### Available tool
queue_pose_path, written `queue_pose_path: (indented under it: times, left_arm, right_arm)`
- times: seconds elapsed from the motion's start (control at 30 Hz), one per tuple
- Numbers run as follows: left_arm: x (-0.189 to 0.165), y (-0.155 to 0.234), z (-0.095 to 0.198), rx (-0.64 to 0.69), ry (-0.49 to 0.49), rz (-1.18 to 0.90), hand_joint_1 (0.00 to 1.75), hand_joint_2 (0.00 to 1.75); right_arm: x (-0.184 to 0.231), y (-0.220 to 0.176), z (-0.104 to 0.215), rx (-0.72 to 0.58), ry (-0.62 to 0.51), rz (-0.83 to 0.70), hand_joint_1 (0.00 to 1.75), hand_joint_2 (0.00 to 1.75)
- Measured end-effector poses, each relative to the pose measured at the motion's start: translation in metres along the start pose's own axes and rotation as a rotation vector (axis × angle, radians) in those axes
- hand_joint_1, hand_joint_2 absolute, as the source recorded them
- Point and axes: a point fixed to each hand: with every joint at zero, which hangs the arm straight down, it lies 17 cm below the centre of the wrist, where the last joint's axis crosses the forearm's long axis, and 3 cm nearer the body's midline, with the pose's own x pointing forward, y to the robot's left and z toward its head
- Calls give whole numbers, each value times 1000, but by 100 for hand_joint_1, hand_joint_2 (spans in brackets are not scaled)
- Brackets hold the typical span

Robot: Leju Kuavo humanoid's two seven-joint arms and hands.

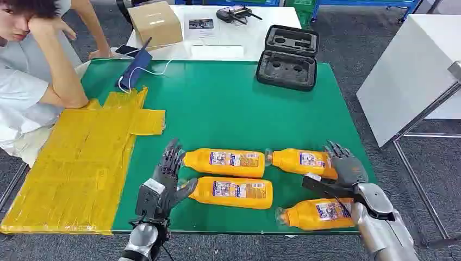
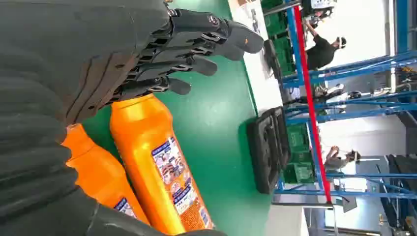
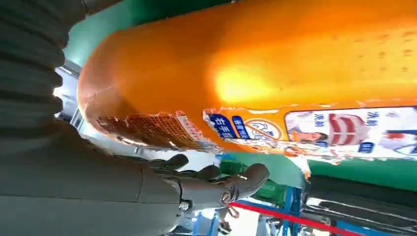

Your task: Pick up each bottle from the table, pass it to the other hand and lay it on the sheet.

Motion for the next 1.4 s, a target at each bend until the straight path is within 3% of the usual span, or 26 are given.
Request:
queue_pose_path:
  times: [0.33,0.37,0.4,0.43,0.5,0.6,0.73,0.9,1.03,1.07,1.1,1.13,1.4]
  left_arm:
    - [-4,-2,1,-4,10,1,0,175]
    - [-4,-2,1,-4,10,1,0,175]
    - [-5,-2,1,-6,12,3,0,175]
    - [-5,-2,1,-7,14,3,0,175]
    - [-6,-3,1,-12,16,5,0,175]
    - [-8,-5,0,-18,20,7,0,175]
    - [-10,-6,-1,-22,25,8,0,175]
    - [-9,-6,-2,-14,21,22,0,175]
    - [-8,-4,-3,-9,19,24,0,175]
    - [-8,-4,-3,-10,20,24,0,175]
    - [-9,-4,-3,-10,20,24,0,175]
    - [-9,-4,-3,-10,21,24,0,175]
    - [-9,-17,0,-71,54,70,0,175]
  right_arm:
    - [-7,1,-5,8,28,14,2,175]
    - [-9,1,-7,7,36,24,26,175]
    - [-11,1,-8,9,45,38,103,175]
    - [-12,0,-9,10,50,44,140,175]
    - [-15,6,-9,25,58,58,157,175]
    - [-18,11,-10,44,64,70,157,175]
    - [-23,14,-12,61,78,77,141,175]
    - [-23,13,-15,57,76,76,140,175]
    - [-21,13,-16,50,75,74,161,175]
    - [-21,12,-16,45,75,74,152,175]
    - [-20,12,-16,40,75,73,164,175]
    - [-19,12,-17,35,74,71,164,175]
    - [10,-34,-25,-211,90,-115,164,175]
